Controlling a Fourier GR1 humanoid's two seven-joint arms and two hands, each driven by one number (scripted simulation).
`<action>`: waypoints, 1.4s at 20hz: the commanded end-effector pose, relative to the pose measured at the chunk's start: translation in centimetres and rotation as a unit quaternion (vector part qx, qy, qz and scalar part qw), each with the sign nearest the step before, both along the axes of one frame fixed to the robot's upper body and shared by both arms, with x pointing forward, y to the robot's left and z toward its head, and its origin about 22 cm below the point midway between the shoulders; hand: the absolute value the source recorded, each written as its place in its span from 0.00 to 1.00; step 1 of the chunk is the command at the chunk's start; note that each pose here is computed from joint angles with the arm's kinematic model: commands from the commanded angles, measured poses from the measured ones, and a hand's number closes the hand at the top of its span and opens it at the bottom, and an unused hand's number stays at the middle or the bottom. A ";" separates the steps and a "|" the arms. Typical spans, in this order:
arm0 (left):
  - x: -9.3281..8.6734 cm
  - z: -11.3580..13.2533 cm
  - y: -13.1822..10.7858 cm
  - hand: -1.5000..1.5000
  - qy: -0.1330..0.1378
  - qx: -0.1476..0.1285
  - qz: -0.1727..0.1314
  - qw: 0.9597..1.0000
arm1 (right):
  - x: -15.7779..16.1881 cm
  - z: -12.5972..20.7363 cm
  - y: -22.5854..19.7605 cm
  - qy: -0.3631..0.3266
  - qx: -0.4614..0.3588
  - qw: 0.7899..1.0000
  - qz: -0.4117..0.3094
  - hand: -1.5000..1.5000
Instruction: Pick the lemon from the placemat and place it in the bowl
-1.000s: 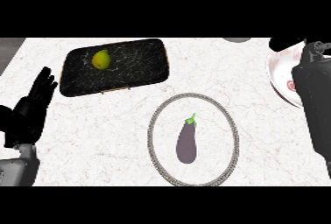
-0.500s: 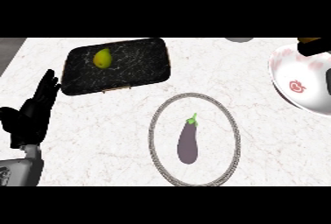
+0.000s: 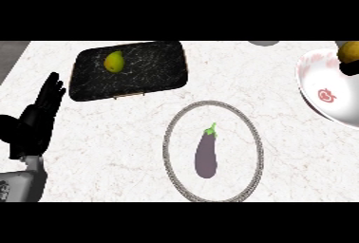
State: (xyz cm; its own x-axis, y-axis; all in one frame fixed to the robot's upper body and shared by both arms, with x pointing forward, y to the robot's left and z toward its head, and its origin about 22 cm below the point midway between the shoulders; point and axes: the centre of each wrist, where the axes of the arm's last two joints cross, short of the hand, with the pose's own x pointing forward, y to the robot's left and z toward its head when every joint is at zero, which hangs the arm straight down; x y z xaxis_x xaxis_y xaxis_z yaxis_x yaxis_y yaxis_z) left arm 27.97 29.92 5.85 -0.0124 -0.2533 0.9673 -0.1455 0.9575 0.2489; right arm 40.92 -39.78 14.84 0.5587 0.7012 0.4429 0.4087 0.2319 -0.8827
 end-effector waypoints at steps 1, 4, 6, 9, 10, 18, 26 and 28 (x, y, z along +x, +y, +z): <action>0.9 1.9 0.5 0.50 -0.007 0.000 -0.005 1.000 | -1.3 -1.5 -3.6 0.101 0.048 0.992 -0.053 1.00; -0.3 -0.2 0.0 0.50 -0.003 0.004 -0.007 1.000 | -2.1 -1.7 -5.5 0.075 0.103 0.991 -0.033 0.00; -0.7 -0.8 0.9 0.50 0.003 -0.003 0.000 1.000 | -1.9 -4.3 -4.1 0.092 0.101 0.991 0.002 0.00; -1.2 -1.7 0.5 0.50 0.008 -0.006 -0.007 1.000 | -3.1 -4.4 -5.9 0.050 0.122 0.991 0.035 0.00; -0.3 -0.3 0.2 0.50 -0.002 0.000 -0.001 1.000 | -3.8 -5.6 -6.2 -0.001 0.140 0.989 0.036 0.00; -0.5 -0.7 0.3 0.50 0.009 -0.001 0.016 1.000 | -4.7 -1.1 -8.9 -0.292 0.288 0.912 0.022 0.00; 0.4 0.0 1.4 0.50 0.004 -0.006 0.024 1.000 | -13.6 -3.9 -16.4 -0.288 0.331 0.899 0.020 0.00; -1.7 -0.9 0.3 0.50 0.011 0.000 0.026 1.000 | -16.3 -5.0 -17.6 -0.285 0.333 0.898 0.017 0.00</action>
